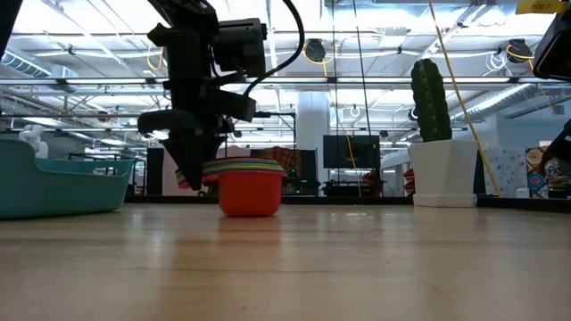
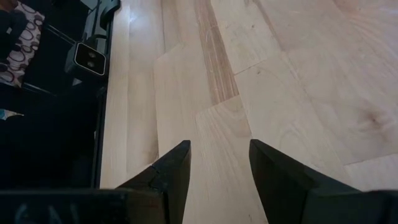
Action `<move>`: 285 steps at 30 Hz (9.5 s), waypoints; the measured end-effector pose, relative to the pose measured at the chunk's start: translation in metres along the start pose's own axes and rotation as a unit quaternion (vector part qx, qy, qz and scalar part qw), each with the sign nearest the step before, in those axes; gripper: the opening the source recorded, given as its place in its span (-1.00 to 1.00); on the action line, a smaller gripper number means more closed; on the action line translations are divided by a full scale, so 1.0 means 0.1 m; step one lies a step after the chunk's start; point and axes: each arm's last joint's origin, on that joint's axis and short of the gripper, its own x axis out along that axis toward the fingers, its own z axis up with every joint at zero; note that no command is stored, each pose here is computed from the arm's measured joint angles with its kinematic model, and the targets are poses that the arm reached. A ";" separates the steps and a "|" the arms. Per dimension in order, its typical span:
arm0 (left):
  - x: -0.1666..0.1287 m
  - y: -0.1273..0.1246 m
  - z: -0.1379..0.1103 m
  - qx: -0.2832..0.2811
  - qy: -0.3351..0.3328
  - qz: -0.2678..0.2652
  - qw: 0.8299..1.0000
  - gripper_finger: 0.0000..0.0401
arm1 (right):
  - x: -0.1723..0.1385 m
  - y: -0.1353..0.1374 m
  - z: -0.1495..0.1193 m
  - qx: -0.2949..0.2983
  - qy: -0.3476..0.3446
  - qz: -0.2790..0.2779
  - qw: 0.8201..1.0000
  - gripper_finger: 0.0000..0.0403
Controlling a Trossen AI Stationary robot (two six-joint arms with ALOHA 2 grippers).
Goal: Nest measuring cups in basket
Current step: Put the nested measuring cups into the green bin, then adjust the green bin
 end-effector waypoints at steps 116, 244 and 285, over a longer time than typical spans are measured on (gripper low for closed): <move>-1.02 -1.05 -1.48 -0.534 0.133 0.145 0.822 -0.29 | -0.09 0.08 -0.24 -0.067 0.090 0.045 0.993 -0.23; -0.14 -0.54 -0.94 -0.467 -0.071 0.130 0.872 0.15 | -0.13 0.20 -0.25 0.003 0.059 0.085 0.995 -0.23; -0.15 -0.61 -1.09 -0.423 -0.011 0.173 0.889 0.15 | -0.13 0.23 -0.23 0.002 0.041 0.095 0.995 -0.23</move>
